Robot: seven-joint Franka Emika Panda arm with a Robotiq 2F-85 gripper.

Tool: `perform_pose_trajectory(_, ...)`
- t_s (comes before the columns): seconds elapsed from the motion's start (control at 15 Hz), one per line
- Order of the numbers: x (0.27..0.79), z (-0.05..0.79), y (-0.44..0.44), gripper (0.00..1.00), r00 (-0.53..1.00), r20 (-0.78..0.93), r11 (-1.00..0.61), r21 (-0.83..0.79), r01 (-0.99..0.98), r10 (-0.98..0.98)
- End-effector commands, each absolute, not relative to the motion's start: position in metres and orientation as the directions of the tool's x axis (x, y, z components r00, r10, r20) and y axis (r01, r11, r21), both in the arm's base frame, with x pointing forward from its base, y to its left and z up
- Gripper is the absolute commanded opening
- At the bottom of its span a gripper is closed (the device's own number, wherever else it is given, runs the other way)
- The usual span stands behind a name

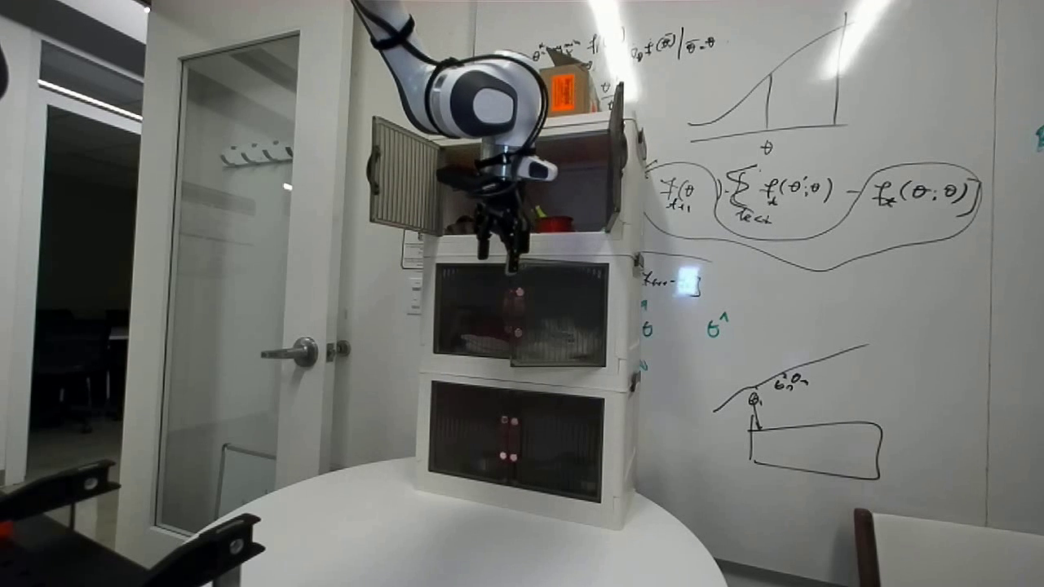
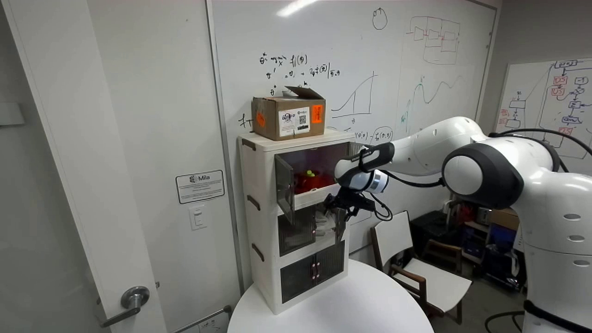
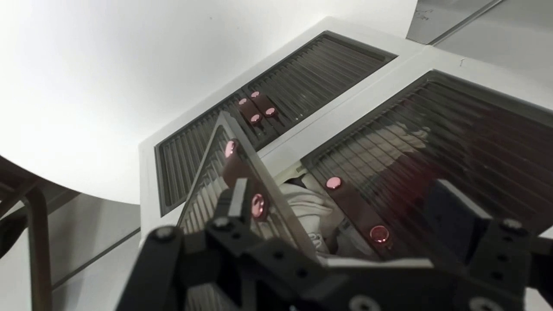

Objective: Open the second right door of the cabinet

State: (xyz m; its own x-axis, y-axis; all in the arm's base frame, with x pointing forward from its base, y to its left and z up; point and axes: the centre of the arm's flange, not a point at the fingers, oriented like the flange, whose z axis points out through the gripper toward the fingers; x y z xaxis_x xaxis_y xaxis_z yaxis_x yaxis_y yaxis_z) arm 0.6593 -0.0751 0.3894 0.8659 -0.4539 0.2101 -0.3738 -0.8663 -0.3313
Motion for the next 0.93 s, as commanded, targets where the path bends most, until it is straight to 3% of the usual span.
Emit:
perform_pose_trajectory(0.0, 0.667, 0.384, -0.093, 1.00, 0.837, 0.277, -0.871, -0.292, -0.395, -0.472)
perform_pose_trajectory(0.53, 0.662, 0.368, -0.148, 1.00, 0.801, 0.291, -0.852, -0.189, -0.488, -0.523)
perform_pose_trajectory(0.87, 0.644, 0.403, -0.164, 1.00, 0.792, 0.349, -0.864, -0.147, -0.481, -0.500)
